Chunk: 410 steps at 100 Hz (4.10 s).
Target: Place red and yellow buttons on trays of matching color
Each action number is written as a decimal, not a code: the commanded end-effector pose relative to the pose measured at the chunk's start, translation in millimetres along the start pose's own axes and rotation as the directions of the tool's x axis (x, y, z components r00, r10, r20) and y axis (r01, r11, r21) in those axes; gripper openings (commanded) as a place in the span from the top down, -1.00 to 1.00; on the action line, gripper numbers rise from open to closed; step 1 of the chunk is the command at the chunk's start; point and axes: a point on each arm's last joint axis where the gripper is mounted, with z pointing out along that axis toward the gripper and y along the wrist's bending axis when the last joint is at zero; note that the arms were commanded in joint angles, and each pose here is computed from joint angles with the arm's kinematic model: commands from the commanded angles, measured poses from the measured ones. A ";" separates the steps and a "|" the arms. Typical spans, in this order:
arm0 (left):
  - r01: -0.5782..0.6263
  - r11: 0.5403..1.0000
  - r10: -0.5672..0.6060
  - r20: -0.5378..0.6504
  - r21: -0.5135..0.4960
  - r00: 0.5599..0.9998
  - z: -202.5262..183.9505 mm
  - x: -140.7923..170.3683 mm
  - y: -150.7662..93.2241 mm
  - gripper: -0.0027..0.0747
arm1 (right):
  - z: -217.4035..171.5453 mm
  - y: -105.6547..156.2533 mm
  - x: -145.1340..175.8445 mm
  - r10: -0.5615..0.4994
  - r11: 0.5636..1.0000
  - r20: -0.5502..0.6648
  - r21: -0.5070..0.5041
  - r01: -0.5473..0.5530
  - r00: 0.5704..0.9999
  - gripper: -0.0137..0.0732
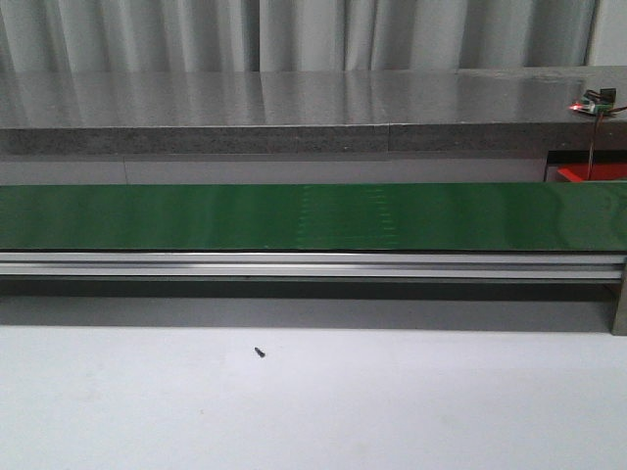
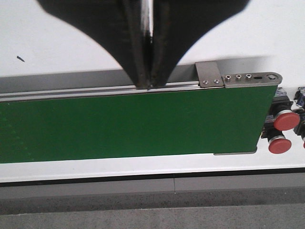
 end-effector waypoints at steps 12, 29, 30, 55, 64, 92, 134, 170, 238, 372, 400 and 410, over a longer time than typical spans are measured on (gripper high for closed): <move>0.002 1.000 -0.001 0.087 -0.004 0.996 -3.5 -13.6 -0.2 0.98 | -50.0 9.8 13.0 -0.085 0.995 0.136 -0.039 0.091 0.987 0.06; 0.002 1.000 -0.001 0.087 -0.004 0.996 -3.5 -13.6 -0.2 0.98 | -74.6 25.5 29.6 -0.182 0.976 0.203 -0.084 0.202 0.962 0.76; 0.002 1.000 -0.001 0.087 -0.004 0.996 -3.5 -13.6 -0.2 0.98 | -75.7 27.1 30.7 -0.189 0.974 0.207 -0.087 0.211 0.960 0.79; 0.002 1.000 -0.001 0.087 -0.004 0.996 -3.5 -13.6 -0.2 0.98 | -106.6 41.7 53.1 -0.291 0.921 0.349 -0.149 0.359 0.891 0.82; 0.002 1.000 -0.001 0.087 -0.004 0.996 -3.5 -13.6 -0.2 0.98 | -112.3 39.4 63.6 -0.291 0.910 0.402 -0.164 0.382 0.868 0.82; 0.002 1.000 -0.001 0.087 -0.004 0.996 -3.5 -13.6 -0.2 0.98 | -100.5 19.0 101.9 -0.265 0.904 0.478 -0.178 0.389 0.837 0.82; 0.002 1.000 -0.001 0.087 -0.004 0.996 -3.5 -13.6 -0.2 0.98 | -92.5 -2.7 142.4 -0.222 0.874 0.686 -0.174 0.453 0.692 0.82; 0.002 1.000 -0.001 0.087 -0.004 0.996 -3.5 -13.6 -0.2 0.98 | -92.3 -5.9 150.1 -0.201 0.871 0.698 -0.194 0.452 0.687 0.82; 0.002 1.000 -0.001 0.087 -0.004 0.996 -3.5 -13.6 -0.2 0.98 | -92.3 -5.9 150.1 -0.201 0.871 0.698 -0.194 0.452 0.687 0.82; 0.298 0.850 -0.306 0.053 -0.434 0.950 75.9 -75.3 104.7 0.98 | -92.2 -5.9 150.2 -0.202 0.871 0.697 -0.194 0.452 0.688 0.82; 0.323 0.809 -0.392 -0.041 -0.492 0.919 112.8 -89.5 149.4 -0.05 | -92.2 -5.9 150.2 -0.202 0.871 0.697 -0.194 0.452 0.688 0.82; 0.331 0.801 -0.418 -0.069 -0.499 0.906 126.8 -93.0 162.0 -0.59 | -92.2 -5.9 150.2 -0.202 0.871 0.697 -0.194 0.452 0.688 0.82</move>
